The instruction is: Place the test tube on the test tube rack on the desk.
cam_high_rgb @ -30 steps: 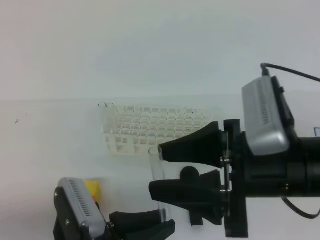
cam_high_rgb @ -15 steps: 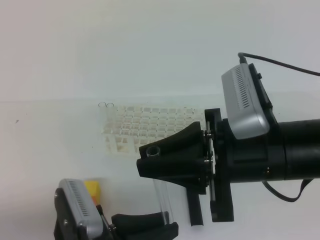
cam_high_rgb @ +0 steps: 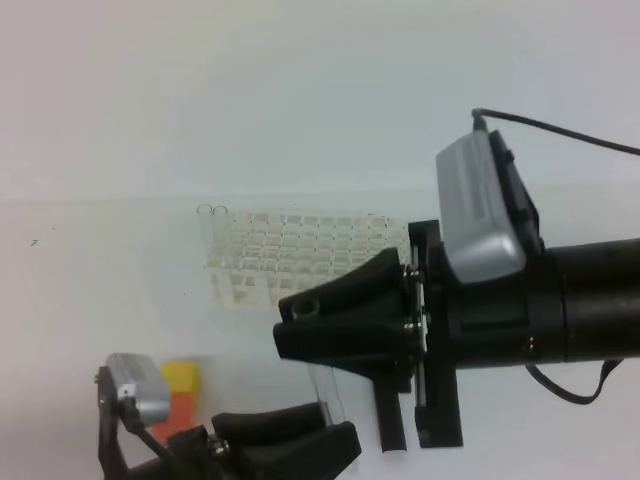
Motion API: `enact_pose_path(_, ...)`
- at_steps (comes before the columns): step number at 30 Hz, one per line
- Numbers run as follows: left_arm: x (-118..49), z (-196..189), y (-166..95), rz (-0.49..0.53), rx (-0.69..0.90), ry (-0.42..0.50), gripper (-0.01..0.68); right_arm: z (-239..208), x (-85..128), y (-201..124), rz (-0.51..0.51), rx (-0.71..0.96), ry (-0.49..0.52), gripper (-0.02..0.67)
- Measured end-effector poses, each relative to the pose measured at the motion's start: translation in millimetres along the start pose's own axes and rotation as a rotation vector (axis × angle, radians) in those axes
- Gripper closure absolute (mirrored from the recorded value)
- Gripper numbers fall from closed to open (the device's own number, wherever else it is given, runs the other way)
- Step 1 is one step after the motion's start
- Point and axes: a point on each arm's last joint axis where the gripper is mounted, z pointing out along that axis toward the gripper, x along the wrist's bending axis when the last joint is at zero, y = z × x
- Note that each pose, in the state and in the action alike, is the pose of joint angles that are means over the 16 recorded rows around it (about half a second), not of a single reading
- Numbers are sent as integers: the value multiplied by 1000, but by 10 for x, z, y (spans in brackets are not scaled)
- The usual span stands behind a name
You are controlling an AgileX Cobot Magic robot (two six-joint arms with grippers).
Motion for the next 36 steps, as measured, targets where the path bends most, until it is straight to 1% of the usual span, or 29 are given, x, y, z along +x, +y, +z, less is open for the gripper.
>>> enact_pose_path(3, -7, -1, 5, -32, -6, -8, 330, -13, 9, -5, -28, 21, -6, 527)
enact_pose_path(5, -12, -1, 8, -42, -9, -14, 309, -31, 21, -1, -53, 37, -12, 527)
enact_pose_path(7, -17, -1, 9, -47, -10, -20, 302, -59, 39, 9, -81, 53, -22, 527)
enact_pose_path(9, -21, -1, 8, -48, -8, -24, 312, -100, 62, 30, -110, 69, -37, 527)
enact_pose_path(12, -25, -1, 5, -45, -4, -28, 356, -186, 111, 80, -159, 91, -69, 527)
enact_pose_path(20, -28, -1, 4, -43, -3, -31, 545, -519, 311, 275, -283, 116, -187, 527)
enact_pose_path(24, -33, -2, 7, -43, -7, -36, 613, -682, 413, 351, -325, 119, -241, 527)
enact_pose_path(30, -40, -2, 13, -43, -13, -45, 664, -842, 511, 400, -359, 135, -295, 527)
enact_pose_path(36, -44, -2, 16, -43, -16, -50, 673, -906, 536, 396, -373, 163, -324, 527)
